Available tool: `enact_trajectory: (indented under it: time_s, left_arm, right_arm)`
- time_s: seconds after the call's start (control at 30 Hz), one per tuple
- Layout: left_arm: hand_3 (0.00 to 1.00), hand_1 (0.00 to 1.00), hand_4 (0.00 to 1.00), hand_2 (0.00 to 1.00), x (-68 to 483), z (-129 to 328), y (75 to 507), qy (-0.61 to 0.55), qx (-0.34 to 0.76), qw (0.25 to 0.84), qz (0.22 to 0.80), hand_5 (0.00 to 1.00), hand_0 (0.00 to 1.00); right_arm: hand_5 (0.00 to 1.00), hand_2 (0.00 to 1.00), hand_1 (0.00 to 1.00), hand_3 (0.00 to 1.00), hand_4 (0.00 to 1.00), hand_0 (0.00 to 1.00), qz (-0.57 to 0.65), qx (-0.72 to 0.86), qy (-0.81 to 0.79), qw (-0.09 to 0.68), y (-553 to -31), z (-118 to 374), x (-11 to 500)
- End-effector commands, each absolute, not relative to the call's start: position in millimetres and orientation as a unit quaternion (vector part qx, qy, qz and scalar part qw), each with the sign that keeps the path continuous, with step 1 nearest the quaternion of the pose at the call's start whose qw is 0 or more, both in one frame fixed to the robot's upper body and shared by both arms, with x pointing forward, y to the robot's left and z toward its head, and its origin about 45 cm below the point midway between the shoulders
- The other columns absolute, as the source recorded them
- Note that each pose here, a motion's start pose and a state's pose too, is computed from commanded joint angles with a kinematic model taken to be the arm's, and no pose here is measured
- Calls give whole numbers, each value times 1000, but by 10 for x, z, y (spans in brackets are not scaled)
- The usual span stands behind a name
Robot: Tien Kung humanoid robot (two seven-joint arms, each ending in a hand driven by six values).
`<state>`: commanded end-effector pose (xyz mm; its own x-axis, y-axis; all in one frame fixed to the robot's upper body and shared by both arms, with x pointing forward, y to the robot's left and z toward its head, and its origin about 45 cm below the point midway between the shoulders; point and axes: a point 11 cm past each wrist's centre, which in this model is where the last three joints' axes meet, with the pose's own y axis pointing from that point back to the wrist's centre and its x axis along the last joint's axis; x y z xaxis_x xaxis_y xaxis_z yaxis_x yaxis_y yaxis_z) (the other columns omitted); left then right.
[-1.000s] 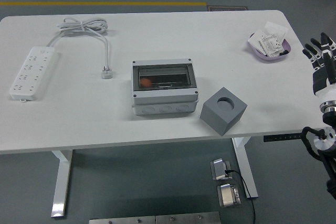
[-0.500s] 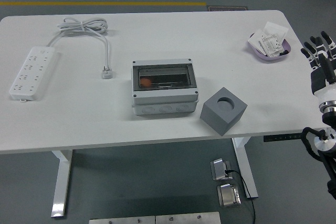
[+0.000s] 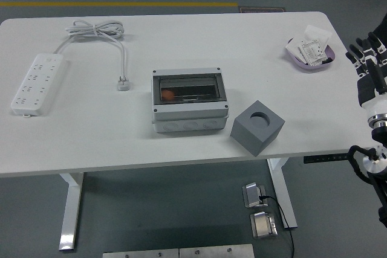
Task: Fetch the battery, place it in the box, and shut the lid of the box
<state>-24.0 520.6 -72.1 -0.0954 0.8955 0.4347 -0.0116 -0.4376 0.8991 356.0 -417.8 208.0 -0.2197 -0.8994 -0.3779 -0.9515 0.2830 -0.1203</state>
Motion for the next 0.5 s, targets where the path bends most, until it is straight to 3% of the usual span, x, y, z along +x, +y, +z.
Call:
enact_trajectory:
  time_s: [0.5]
  left_arm:
    - [637, 692, 699, 622, -237, -717, 5213, 388, 568, 360, 630, 155, 613]
  right_arm:
    - [339, 714, 735, 783, 797, 791, 108, -584, 766, 246, -4128, 2035, 3537]
